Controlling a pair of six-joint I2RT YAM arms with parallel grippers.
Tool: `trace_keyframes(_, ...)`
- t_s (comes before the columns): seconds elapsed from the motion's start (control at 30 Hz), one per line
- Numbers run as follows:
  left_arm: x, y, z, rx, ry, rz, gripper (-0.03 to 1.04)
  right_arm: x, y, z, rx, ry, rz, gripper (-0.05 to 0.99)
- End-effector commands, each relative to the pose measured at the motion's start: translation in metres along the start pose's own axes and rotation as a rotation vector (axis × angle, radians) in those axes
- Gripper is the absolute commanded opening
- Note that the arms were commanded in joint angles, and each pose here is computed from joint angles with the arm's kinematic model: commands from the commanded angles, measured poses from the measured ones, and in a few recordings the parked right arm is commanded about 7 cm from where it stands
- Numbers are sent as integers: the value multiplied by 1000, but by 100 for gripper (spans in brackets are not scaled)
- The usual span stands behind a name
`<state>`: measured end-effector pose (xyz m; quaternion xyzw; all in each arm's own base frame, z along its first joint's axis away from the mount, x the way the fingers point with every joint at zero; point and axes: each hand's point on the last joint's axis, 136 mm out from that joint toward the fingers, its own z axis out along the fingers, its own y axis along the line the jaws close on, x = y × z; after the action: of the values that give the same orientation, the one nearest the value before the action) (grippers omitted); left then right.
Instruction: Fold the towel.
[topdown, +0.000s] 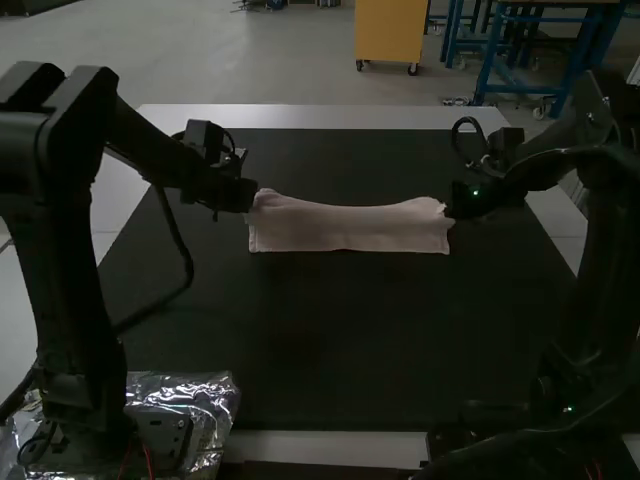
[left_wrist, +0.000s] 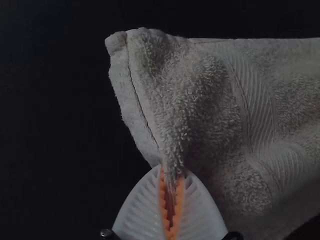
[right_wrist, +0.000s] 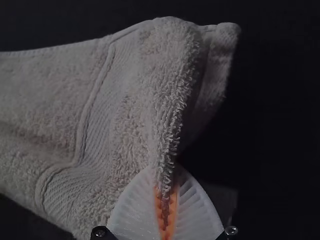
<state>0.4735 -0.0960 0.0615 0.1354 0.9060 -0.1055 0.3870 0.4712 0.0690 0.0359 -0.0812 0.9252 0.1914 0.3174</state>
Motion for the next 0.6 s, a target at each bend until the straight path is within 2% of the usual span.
trace_keyframes(0.0, 4, 15, -12, -64, -5, 4, 2, -2, -25, -17, 74, -22, 12, -3)
trace_keyframes(0.17, 36, 11, -13, -56, 47, -8, 2, 25, -24, -14, 68, 37, 22, -3)
trace_keyframes(0.23, 47, 7, -12, -38, 60, -13, 3, 33, -24, -13, 65, 49, 28, 2)
trace_keyframes(0.27, 51, 5, -11, -25, 65, -16, 15, 34, -25, -13, 66, 52, 32, 16)
trace_keyframes(0.33, 57, 0, -11, -1, 74, -23, 54, 33, -26, -14, 66, 49, 38, 42)
trace_keyframes(0.37, 57, 0, -12, -1, 74, -23, 78, 31, -26, -16, 67, 44, 38, 56)
trace_keyframes(0.4, 57, -1, -12, 5, 75, -23, 95, 28, -26, -17, 67, 40, 36, 65)
trace_keyframes(0.47, 54, -2, -13, 23, 64, -29, 98, 19, -25, -21, 68, 22, 33, 81)
trace_keyframes(0.57, 37, 0, -17, 22, 12, -44, 98, 13, -22, -22, 67, 10, 21, 90)
